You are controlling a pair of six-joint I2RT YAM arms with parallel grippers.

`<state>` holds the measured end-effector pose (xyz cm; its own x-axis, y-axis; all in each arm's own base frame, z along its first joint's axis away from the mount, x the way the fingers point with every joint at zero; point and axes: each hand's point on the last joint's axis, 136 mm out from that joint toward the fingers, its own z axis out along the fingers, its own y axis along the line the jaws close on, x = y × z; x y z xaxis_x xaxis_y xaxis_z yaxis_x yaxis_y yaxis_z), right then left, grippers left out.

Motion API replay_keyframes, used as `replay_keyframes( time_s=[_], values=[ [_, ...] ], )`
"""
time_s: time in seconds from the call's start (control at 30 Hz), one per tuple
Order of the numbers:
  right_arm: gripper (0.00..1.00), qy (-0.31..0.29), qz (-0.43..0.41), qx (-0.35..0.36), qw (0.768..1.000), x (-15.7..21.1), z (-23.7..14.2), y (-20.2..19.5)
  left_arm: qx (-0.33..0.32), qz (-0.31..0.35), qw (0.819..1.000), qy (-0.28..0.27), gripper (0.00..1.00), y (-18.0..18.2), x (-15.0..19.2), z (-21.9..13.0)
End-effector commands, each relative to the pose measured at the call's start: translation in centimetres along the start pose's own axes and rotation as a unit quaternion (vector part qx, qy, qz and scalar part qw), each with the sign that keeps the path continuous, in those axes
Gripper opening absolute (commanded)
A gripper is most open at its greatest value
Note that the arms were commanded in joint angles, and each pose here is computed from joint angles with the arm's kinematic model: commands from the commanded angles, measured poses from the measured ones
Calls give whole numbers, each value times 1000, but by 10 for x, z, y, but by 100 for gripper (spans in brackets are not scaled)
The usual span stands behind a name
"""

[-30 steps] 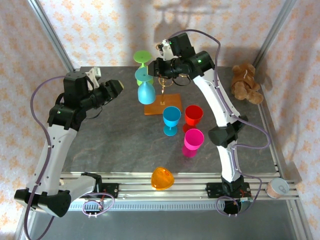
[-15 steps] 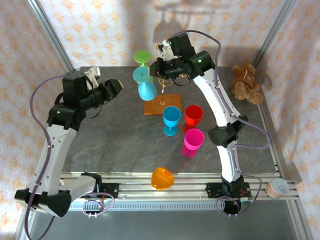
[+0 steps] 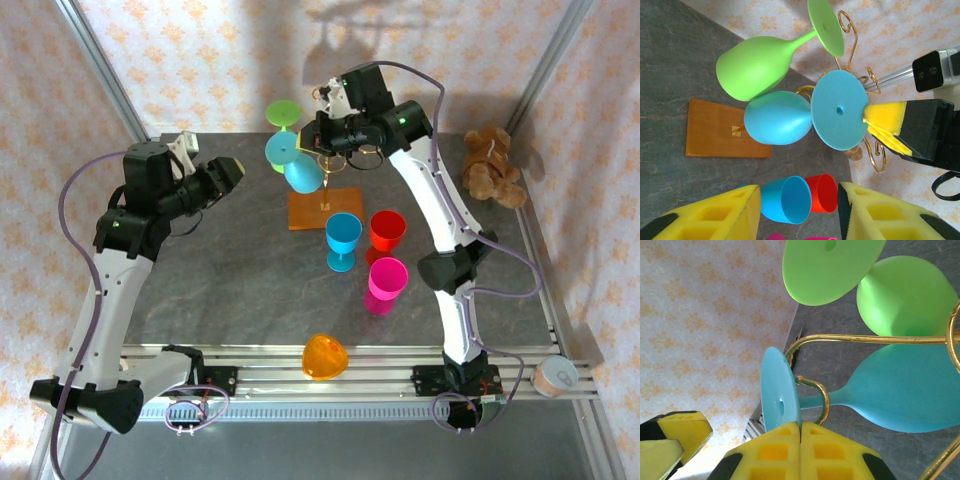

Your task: Take the wine glass off the wine glass rack

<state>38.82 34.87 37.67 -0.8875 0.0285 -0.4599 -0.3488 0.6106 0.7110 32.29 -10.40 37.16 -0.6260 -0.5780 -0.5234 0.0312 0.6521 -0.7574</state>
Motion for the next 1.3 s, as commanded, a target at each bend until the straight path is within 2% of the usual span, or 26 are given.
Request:
replay_keyframes(
  time_s=[0.0, 0.33, 0.67, 1.27],
  values=[
    [0, -20, 4, -27, 999, -11, -11, 13, 15, 4, 1000, -12, 45, -5, -5, -4],
    [0, -33, 21, -74, 997, -21, -22, 33, 19, 5, 1000, -12, 45, -7, -4, -6],
    [0, -33, 45, -94, 994, -27, -17, 36, 21, 5, 1000, -14, 45, -8, -3, -9],
    [0, -60, 74, -75, 993, -46, -11, 16, 17, 3, 1000, -14, 45, -6, -4, -8]
  ],
)
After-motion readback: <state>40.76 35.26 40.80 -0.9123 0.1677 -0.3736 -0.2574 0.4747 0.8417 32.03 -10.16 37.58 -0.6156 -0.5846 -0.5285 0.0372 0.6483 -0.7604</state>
